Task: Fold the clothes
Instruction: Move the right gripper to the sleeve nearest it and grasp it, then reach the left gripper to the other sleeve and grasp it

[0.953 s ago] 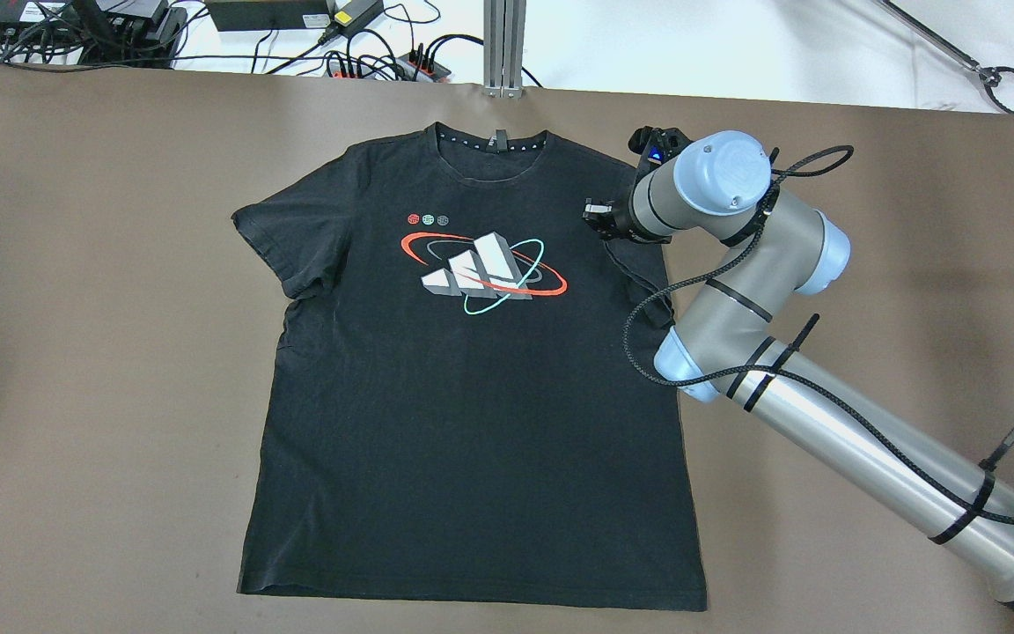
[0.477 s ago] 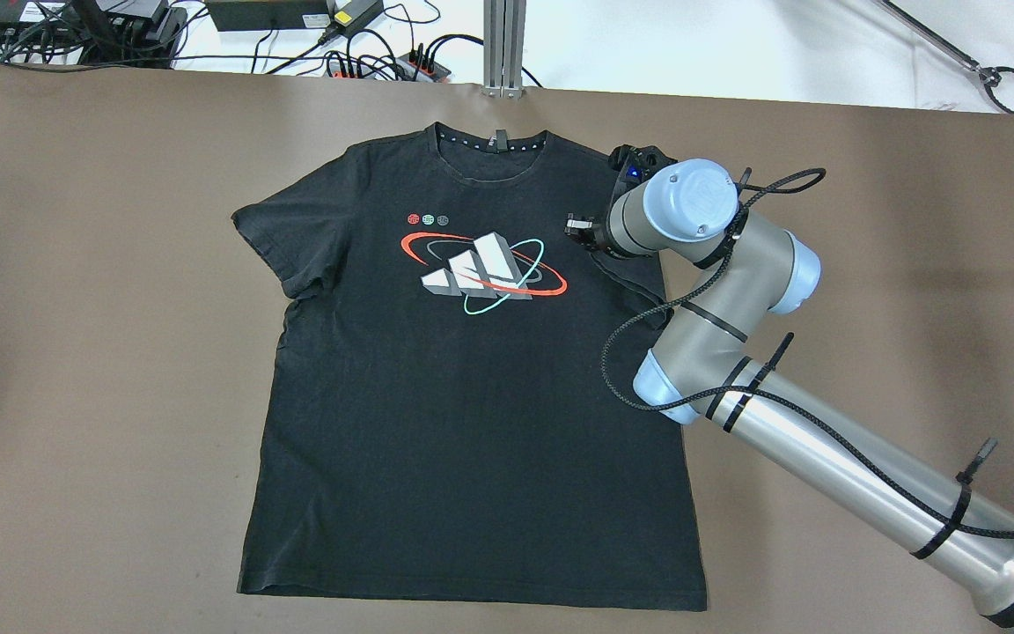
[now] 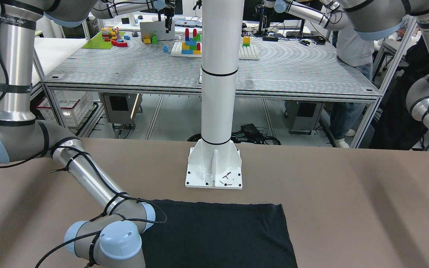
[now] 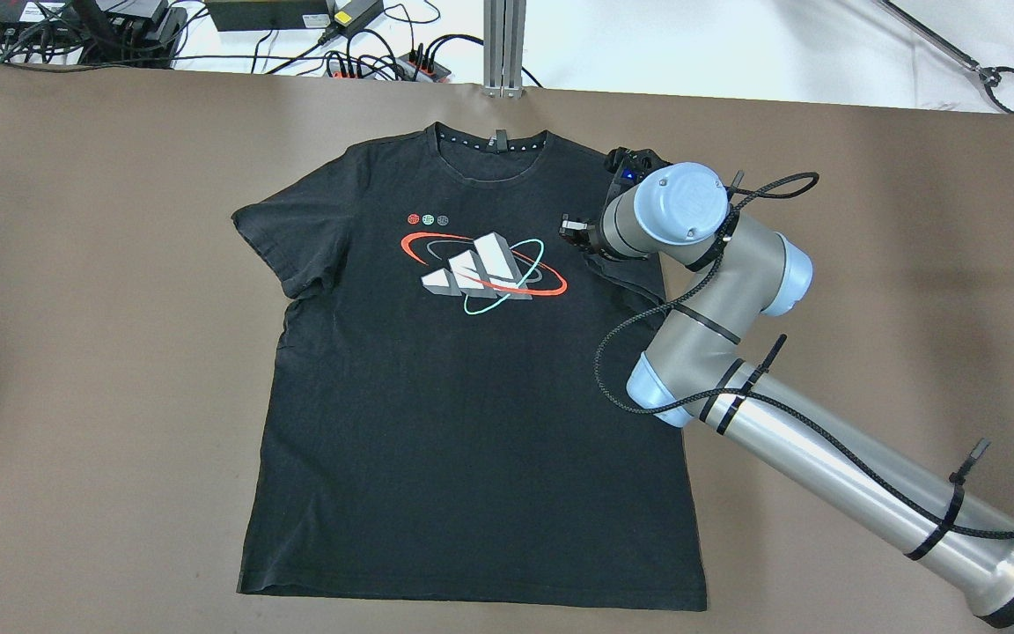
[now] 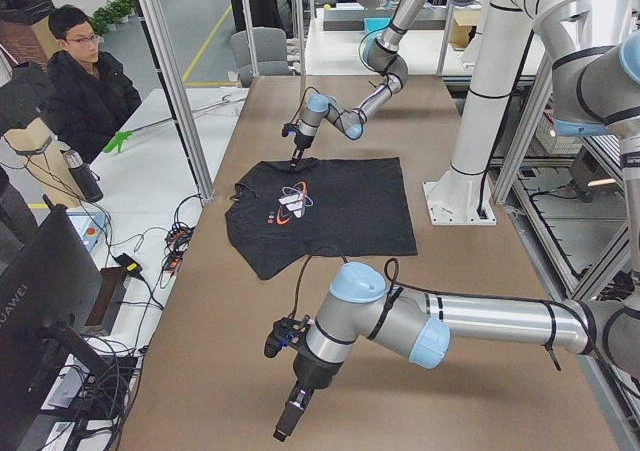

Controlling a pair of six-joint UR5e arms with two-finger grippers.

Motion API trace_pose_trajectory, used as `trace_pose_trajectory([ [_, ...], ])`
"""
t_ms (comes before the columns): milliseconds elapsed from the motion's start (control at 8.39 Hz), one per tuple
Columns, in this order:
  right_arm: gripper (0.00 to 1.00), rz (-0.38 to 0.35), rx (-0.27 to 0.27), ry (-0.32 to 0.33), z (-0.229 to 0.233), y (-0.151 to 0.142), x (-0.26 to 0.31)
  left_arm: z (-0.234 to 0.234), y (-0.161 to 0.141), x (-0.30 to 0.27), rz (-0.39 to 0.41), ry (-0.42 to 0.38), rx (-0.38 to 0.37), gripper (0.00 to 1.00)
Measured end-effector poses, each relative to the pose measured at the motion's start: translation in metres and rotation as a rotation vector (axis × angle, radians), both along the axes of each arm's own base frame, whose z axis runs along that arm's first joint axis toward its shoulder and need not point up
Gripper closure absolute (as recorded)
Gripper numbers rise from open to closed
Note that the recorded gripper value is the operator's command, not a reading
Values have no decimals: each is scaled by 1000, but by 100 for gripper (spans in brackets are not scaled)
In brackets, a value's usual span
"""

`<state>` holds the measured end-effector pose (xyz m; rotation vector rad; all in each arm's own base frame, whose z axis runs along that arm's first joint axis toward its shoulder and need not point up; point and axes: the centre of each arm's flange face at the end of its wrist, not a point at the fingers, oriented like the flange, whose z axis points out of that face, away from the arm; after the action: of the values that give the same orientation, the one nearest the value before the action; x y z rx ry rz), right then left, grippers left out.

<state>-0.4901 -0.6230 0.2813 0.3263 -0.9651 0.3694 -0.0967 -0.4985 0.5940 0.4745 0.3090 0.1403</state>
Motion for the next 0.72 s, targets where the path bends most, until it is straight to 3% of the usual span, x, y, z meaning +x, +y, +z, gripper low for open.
trace_pose_trajectory([
  [358, 6, -3, 4, -19, -7, 10, 2, -47, -39, 85, 65, 240, -15, 18],
  [715, 6, -34, 10, -30, -1, 37, -2, -113, -111, 225, 133, 414, -89, 33],
])
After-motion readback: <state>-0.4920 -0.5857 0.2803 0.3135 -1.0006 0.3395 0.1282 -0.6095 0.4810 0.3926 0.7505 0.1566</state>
